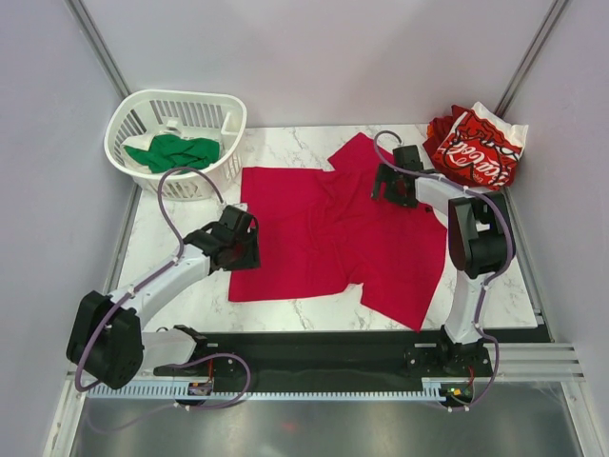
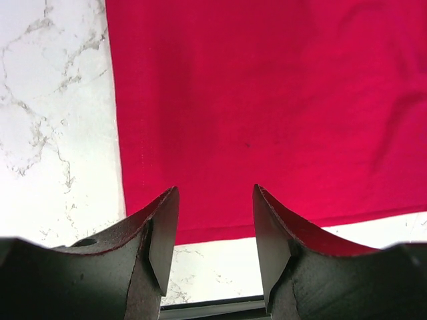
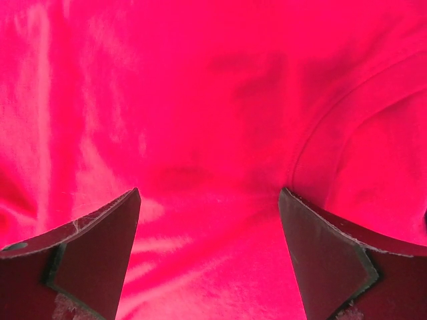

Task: Fold and stack the t-shirts
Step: Flatten the tshirt out

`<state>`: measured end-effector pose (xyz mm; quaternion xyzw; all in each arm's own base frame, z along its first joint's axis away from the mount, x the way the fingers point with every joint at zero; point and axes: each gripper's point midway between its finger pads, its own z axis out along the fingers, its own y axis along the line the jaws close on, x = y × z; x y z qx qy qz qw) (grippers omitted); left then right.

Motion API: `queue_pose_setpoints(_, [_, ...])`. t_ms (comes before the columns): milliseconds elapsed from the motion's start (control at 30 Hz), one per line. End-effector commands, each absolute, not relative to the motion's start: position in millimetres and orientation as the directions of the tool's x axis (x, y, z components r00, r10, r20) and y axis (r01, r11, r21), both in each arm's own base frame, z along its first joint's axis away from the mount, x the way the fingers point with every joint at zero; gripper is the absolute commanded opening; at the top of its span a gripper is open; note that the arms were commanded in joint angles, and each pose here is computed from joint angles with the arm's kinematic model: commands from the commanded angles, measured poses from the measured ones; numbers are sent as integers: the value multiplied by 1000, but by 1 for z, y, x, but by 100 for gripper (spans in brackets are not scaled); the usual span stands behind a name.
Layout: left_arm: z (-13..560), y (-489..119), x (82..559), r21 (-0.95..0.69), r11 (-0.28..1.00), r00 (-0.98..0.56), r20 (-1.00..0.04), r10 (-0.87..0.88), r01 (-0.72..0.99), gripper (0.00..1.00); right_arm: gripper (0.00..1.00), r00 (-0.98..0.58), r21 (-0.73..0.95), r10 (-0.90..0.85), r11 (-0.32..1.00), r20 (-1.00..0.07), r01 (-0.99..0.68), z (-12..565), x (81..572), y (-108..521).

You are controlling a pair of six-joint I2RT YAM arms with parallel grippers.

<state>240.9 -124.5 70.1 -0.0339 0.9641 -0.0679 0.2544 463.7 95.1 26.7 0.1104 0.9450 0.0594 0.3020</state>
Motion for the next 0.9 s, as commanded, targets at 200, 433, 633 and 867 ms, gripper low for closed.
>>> queue_pose_setpoints(200, [62,-113,233,-154,976,-843,-496,-210,-153,54,94,-797,142,283,959,-533,246,7,474,60])
queue_pose_setpoints(433, [75,-104,222,-222,947,-785,-534,-316,-230,54,94,-762,190,240,969,-601,155,81,469,96])
queue_pose_setpoints(633, [81,-116,224,-292,941,-775,-551,-310,-168,52,96,-689,334,246,943,-682,7,145,523,142])
queue_pose_setpoints(867, [56,-140,208,-337,933,-790,-535,-301,-128,50,95,-686,355,271,935,-675,20,98,609,151])
